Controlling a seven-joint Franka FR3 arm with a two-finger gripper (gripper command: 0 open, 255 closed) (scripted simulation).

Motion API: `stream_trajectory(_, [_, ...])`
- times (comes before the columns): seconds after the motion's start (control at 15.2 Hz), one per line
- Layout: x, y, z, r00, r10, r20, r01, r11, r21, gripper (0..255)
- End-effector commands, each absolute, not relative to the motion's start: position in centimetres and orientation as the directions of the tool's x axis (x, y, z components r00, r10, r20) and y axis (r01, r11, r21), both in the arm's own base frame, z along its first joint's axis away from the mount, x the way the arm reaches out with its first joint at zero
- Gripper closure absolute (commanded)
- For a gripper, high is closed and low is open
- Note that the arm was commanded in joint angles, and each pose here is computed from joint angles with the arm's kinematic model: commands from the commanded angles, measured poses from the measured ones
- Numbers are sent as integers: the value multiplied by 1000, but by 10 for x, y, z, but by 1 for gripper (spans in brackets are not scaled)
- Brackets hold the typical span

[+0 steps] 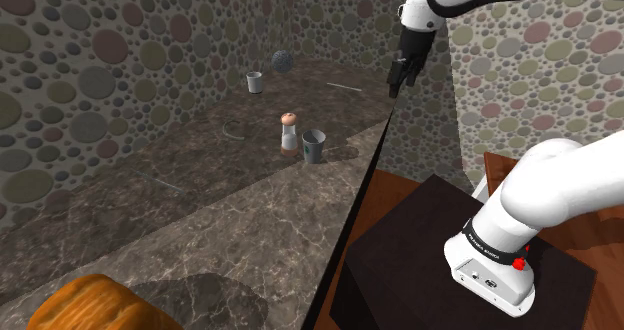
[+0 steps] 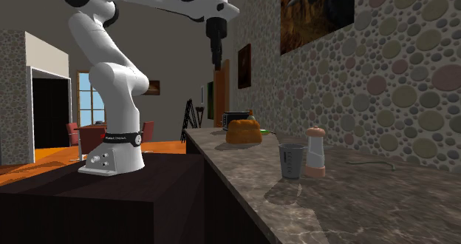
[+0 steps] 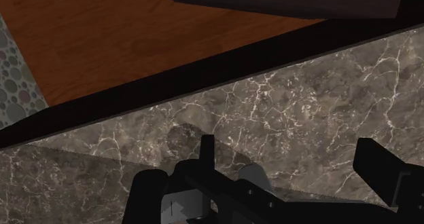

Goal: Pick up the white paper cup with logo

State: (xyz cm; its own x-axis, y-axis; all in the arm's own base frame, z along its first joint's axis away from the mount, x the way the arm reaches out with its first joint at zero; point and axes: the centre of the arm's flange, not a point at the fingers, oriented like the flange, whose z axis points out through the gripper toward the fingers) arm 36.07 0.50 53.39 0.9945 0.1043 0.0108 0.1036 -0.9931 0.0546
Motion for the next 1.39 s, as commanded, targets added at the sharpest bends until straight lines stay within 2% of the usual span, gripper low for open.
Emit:
stream_trajectory(0.0, [379,13,517,994,105,11,104,-993,61,0])
stream_trajectory(1.32, [557,92,332,994,108,-5,108,-986,129,0])
